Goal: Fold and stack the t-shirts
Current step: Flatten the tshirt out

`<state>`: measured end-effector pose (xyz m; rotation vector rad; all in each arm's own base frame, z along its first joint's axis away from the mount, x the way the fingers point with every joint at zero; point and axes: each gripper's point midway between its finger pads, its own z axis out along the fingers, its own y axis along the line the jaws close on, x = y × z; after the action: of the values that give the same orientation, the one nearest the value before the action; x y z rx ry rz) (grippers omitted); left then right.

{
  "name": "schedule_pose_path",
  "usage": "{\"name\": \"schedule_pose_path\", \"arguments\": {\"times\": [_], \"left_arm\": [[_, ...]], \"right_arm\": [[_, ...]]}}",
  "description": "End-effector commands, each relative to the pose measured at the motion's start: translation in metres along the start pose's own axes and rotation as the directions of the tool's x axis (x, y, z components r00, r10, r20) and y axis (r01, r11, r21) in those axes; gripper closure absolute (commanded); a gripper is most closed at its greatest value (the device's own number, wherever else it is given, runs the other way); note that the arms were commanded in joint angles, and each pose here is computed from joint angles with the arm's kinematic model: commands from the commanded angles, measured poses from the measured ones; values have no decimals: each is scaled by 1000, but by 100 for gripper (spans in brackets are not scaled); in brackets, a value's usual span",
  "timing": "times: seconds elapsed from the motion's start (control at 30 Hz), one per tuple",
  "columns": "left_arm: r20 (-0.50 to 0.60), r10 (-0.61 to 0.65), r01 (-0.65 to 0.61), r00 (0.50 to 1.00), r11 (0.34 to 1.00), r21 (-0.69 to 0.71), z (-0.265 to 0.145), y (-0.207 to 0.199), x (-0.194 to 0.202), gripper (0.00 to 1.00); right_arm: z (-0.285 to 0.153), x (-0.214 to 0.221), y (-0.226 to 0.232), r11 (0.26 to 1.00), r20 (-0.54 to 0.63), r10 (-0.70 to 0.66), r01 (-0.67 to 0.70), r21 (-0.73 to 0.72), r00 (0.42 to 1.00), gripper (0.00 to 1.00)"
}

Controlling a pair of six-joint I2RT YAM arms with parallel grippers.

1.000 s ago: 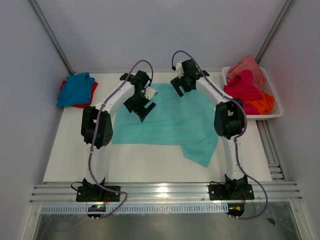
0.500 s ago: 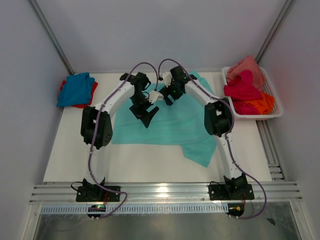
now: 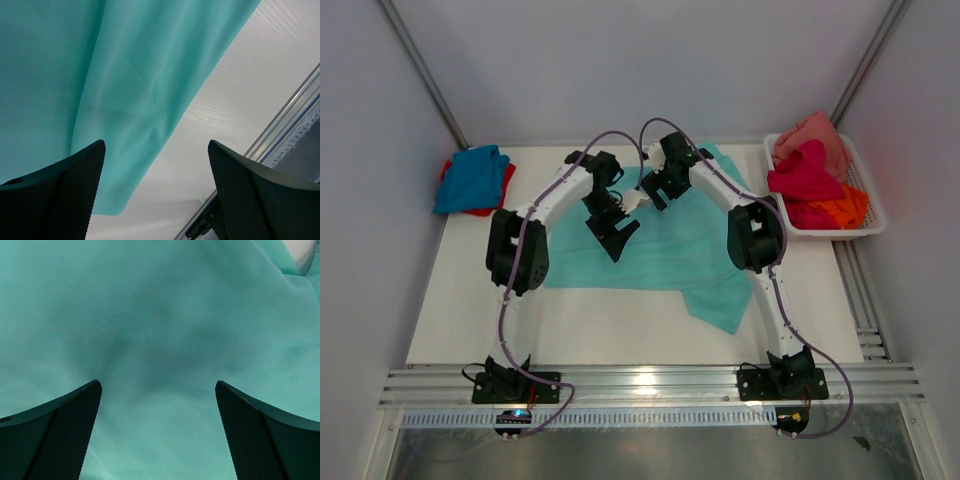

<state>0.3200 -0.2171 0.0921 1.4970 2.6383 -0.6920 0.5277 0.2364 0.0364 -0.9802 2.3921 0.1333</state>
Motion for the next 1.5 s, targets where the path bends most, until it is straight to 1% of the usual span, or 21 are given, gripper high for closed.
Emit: {"name": "schedule_pose_path", "arguments": {"times": [0.0,0.1,0.3,0.37,0.57,0.77,0.8,0.87,0.9,0.93,0.97,1.03,1.07,1.13,1.17,1.27,1.3,1.33,1.37,1.43,1.47], "left_arm": [[-169,-44,62,985,993,103,-4,-36,45,15],[-201,-24,43,979,995,90,1,-39,55,15],[-234,-1,34,972,990,134,2,-51,63,15],[-240,5,28,971,991,134,1,-51,64,15],[-287,-9,60,958,984,167,6,-56,75,15],[-243,-78,112,967,985,130,27,-45,64,16],[-240,-116,142,964,985,95,28,-40,62,17],[-184,-134,139,974,990,14,34,-24,49,17],[-178,-185,178,966,983,-56,35,-15,50,17],[-123,-189,175,974,978,-116,39,-1,39,17],[-101,-198,181,975,971,-154,39,4,35,17],[-86,-226,199,970,948,-248,40,14,38,17],[-59,-207,184,977,943,-277,44,18,30,17],[-66,-228,192,972,919,-343,48,24,37,17],[-50,-220,187,974,912,-364,51,25,32,17],[-35,-246,208,969,882,-424,55,29,37,17],[3,-235,213,972,877,-430,54,30,31,17],[16,-232,216,973,876,-432,54,29,30,16],[9,-242,219,970,861,-460,56,31,38,16],[23,-238,222,971,861,-457,59,28,38,16],[4,-248,223,969,864,-451,63,25,45,16]], "right_arm": [[-15,-14,-7,999,27,28,-29,46,999,1],[-13,-11,-8,998,17,37,-38,59,999,1],[-6,-15,-5,997,18,27,-28,77,999,0],[-5,-15,-9,993,13,30,-32,114,999,0],[1,-14,-10,987,13,77,-78,141,997,1],[0,-14,-11,983,13,99,-100,155,995,1],[0,-14,-12,982,13,101,-101,157,995,1],[-1,-14,-13,980,15,105,-107,167,994,1],[-1,-14,-14,979,16,109,-110,173,994,1],[-1,-14,-15,978,17,110,-111,177,994,1],[-1,-14,-15,977,16,112,-113,180,994,0],[-1,-14,-15,977,15,113,-114,180,993,1],[-1,-13,-15,977,14,113,-114,178,993,1],[1,-12,-14,977,10,115,-115,177,993,1],[1,-11,-14,977,8,115,-115,178,993,1],[1,-10,-16,975,7,118,-118,187,993,1],[1,-10,-16,975,5,120,-119,190,993,0],[0,-10,-17,974,5,117,-116,195,993,1],[0,-9,-18,973,4,119,-117,200,993,0],[-1,-11,-18,972,9,119,-118,201,993,1],[-1,-10,-19,972,7,119,-118,204,993,1]]}}
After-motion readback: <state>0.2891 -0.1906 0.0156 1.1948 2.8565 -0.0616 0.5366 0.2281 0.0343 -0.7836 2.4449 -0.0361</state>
